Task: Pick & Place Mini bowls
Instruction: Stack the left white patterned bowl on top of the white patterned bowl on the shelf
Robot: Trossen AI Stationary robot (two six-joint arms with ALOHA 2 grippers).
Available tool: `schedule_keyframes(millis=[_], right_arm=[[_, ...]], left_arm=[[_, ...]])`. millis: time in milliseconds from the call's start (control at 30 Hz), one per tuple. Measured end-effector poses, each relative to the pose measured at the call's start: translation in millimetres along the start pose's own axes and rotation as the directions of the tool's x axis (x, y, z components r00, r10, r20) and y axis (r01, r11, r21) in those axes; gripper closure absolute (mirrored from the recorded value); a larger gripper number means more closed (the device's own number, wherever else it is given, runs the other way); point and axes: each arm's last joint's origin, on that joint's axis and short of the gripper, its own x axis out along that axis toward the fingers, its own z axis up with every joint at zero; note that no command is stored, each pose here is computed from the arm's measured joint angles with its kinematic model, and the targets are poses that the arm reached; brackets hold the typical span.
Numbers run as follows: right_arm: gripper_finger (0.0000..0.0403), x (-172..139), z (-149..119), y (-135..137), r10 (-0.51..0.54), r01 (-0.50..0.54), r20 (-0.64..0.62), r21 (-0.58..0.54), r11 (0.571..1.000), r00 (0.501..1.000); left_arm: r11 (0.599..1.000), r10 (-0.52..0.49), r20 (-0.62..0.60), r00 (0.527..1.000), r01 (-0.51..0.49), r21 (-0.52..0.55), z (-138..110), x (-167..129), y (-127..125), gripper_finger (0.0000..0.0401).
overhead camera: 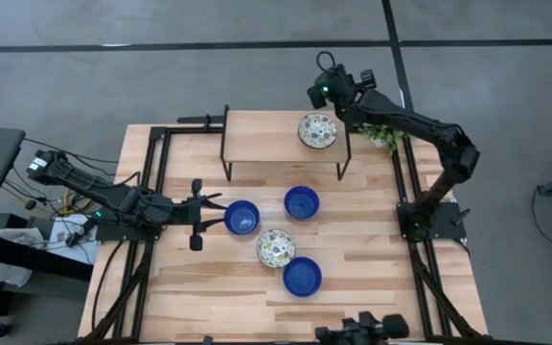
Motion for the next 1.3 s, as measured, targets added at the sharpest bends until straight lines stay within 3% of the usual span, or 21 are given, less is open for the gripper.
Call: schedule_keyframes(millis=[300,933,1133,1300], right_arm=[[0.0401,27.9,-16.8,24.6,-0.031,0.023,-0.067,-0.118,0.993,0.997],[0.0402,36.7,-27.2,30.7,-0.069,0.047,-0.113,-0.187,0.981,0.991],[0.0402,26.4,-18.3,22.4,-0.060,0.047,-0.075,-0.166,0.985,0.995],[0.0402,-1.8,-11.5,3.0,-0.065,0.052,-0.058,-0.195,0.979,0.996]], left_arm=[[1.000,-0.004,-0.032,0.999,0.005,0.017,-3.4,6.4,-3.9,0.0278],[1.000,-0.003,-0.024,1.000,0.004,0.014,-2.5,7.5,-4.4,0.0278],[1.000,-0.003,-0.023,1.000,0.003,0.013,-2.5,7.5,-4.3,0.0278],[1.000,-0.003,-0.023,1.000,0.003,0.013,-2.4,7.5,-4.3,0.0278]])
